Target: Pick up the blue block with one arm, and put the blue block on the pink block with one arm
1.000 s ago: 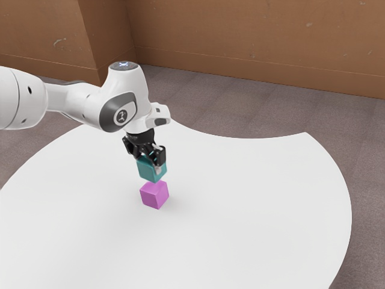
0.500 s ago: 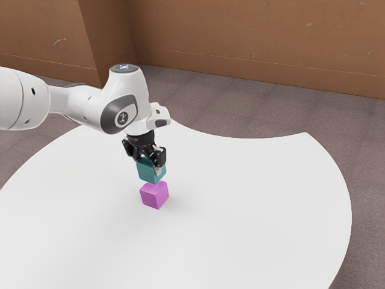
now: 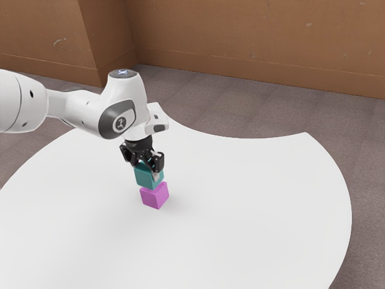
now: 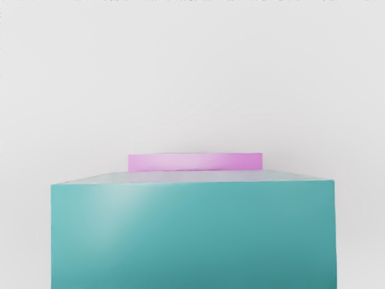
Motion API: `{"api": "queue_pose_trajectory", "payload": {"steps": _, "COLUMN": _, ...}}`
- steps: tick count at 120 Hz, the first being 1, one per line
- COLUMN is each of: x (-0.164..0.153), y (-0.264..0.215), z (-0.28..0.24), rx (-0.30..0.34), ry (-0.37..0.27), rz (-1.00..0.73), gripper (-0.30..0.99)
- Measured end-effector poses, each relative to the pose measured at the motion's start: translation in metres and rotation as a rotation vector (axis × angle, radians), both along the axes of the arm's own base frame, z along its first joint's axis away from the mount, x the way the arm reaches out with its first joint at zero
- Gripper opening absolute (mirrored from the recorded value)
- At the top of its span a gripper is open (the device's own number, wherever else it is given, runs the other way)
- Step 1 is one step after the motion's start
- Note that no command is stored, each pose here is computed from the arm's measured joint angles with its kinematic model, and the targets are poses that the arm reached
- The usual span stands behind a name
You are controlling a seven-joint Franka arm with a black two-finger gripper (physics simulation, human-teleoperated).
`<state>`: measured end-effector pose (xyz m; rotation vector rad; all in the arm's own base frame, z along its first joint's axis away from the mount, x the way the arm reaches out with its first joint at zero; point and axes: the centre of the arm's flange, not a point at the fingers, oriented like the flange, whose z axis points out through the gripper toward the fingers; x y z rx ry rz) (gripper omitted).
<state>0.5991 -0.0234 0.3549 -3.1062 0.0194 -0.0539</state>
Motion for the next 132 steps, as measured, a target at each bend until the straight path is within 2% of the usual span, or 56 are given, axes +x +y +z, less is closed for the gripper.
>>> {"api": "queue_pose_trajectory", "payload": {"steps": 35, "x": 0.001, "y": 0.000, "z": 0.000, "rx": 0.000, "ry": -0.009, "rz": 0.001, "gripper": 0.38}}
{"api": "queue_pose_trajectory", "payload": {"steps": 65, "x": 0.002, "y": 0.000, "z": 0.004, "rx": -0.008, "ry": -0.022, "rz": 0.004, "gripper": 0.59}}
{"api": "queue_pose_trajectory", "payload": {"steps": 72, "x": 0.002, "y": 0.007, "z": 0.045, "rx": -0.003, "ry": -0.086, "rz": 0.016, "gripper": 0.61}}
{"api": "queue_pose_trajectory", "payload": {"steps": 80, "x": -0.006, "y": 0.013, "z": 0.121, "rx": 0.003, "ry": -0.186, "rz": 0.027, "gripper": 0.63}}
{"api": "queue_pose_trajectory", "payload": {"steps": 88, "x": -0.018, "y": 0.016, "z": 0.169, "rx": 0.009, "ry": -0.229, "rz": 0.033, "gripper": 0.65}}
{"api": "queue_pose_trajectory", "payload": {"steps": 98, "x": -0.027, "y": 0.018, "z": 0.182, "rx": 0.013, "ry": -0.210, "rz": 0.037, "gripper": 0.66}}
{"api": "queue_pose_trajectory", "payload": {"steps": 132, "x": -0.039, "y": 0.012, "z": 0.172, "rx": 0.020, "ry": -0.088, "rz": 0.029, "gripper": 0.68}}
